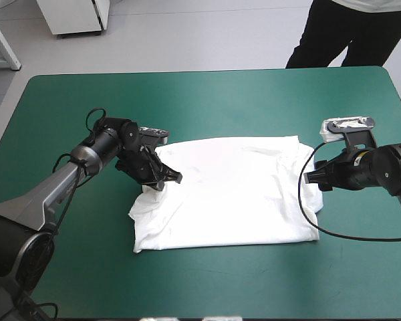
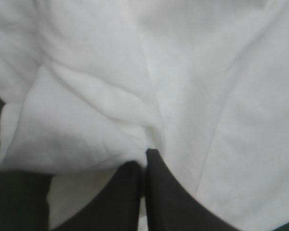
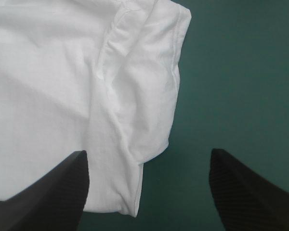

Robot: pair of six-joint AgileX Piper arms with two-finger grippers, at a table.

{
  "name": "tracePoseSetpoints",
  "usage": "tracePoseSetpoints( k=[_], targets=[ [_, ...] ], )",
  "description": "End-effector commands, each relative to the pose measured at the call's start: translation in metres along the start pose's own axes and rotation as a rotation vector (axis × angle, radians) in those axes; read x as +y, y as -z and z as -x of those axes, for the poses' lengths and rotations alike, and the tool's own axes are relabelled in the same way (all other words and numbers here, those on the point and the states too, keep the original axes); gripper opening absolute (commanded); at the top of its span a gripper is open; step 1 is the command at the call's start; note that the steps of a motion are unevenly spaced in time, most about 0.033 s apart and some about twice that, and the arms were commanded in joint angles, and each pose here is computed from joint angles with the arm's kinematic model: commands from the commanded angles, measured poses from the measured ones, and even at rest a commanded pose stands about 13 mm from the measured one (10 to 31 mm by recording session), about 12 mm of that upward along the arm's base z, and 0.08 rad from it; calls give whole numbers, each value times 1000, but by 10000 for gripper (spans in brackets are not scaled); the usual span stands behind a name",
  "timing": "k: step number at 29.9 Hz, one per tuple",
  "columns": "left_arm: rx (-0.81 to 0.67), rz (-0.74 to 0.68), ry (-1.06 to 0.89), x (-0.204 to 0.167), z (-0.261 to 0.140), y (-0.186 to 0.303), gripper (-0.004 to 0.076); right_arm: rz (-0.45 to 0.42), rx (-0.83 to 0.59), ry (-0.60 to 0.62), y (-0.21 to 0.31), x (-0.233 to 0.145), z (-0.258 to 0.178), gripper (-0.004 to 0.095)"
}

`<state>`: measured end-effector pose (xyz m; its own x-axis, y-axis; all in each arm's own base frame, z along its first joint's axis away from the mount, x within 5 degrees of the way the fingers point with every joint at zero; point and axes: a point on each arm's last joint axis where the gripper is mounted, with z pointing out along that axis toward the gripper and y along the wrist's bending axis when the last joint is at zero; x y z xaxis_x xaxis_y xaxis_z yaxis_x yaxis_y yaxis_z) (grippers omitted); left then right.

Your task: Fold the cloth

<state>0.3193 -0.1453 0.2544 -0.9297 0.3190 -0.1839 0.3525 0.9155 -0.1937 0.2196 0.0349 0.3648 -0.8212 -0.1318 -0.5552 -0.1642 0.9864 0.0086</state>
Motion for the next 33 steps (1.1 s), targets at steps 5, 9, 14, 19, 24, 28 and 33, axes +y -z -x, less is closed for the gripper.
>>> tracePoseSetpoints(
  k=[5,9,14,19,24,28,33],
  targets=[
    [-20,23,-8,-2,9,-10,-10,15,-77,1,13,2,7,648],
    [-11,45,-15,2,13,-22,-9,15,-76,4,13,2,7,648],
    [-4,48,-34,2,12,-20,35,17,-76,6,13,2,7,648],
    [-26,39,-66,-5,15,10,251,16,-76,12,13,2,7,648],
    [-72,41,-89,-12,12,48,420,16,-73,20,13,2,7,648],
    [-50,99,-116,-10,0,72,426,17,-65,23,13,2,6,648],
    [-138,100,-97,-15,-25,108,426,26,-8,22,17,3,-1,648]
  ],
)
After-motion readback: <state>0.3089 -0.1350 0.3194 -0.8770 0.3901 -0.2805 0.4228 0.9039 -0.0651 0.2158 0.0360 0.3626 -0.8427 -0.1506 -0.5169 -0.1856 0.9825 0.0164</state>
